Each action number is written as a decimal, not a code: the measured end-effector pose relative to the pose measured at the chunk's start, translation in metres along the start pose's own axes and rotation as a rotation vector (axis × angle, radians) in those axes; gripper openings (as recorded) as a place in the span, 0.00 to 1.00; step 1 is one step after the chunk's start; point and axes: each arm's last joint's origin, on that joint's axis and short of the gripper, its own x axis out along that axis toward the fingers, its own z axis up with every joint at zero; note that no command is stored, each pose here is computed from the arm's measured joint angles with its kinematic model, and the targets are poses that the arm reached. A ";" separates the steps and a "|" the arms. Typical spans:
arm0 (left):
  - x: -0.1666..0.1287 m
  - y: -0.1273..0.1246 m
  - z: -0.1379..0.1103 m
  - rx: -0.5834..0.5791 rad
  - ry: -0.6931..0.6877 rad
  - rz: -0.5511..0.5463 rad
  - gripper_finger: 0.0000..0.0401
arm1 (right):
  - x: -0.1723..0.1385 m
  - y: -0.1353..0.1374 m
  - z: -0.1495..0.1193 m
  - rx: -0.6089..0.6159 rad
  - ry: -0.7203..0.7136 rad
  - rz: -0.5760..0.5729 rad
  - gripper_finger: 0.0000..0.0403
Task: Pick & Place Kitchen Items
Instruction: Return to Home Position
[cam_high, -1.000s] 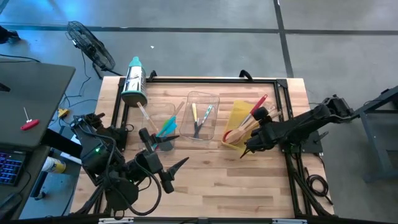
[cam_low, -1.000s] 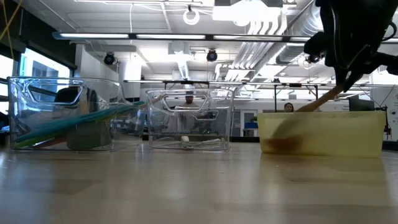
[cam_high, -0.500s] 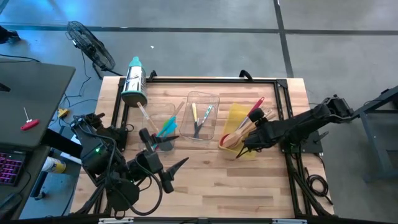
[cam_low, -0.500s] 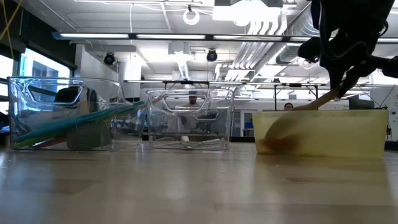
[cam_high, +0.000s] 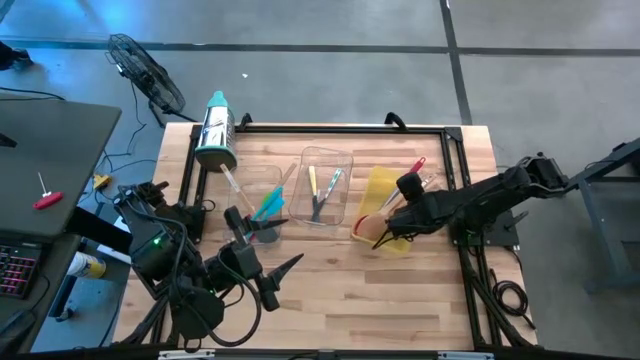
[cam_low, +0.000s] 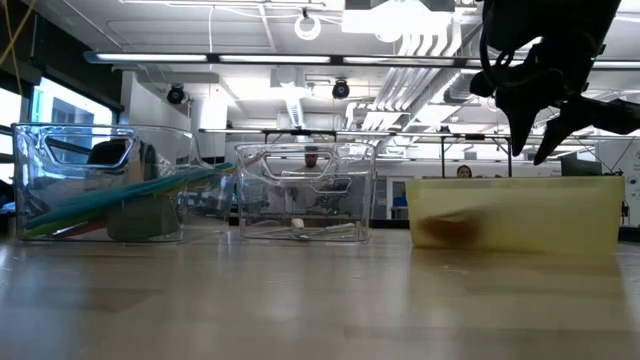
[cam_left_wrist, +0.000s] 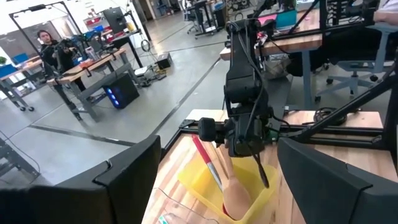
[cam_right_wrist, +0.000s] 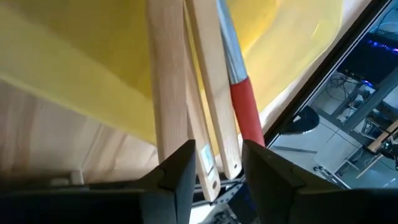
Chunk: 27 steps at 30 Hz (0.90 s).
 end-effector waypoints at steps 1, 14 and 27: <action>0.000 0.000 0.000 0.000 0.000 0.000 0.78 | 0.000 0.000 0.001 0.007 -0.005 -0.001 0.31; 0.000 0.000 0.000 0.169 -0.001 0.010 0.77 | -0.003 0.004 -0.003 0.125 0.027 -0.049 0.28; 0.015 0.026 0.001 0.437 0.043 0.114 0.05 | -0.025 -0.004 -0.029 0.272 0.123 0.063 0.01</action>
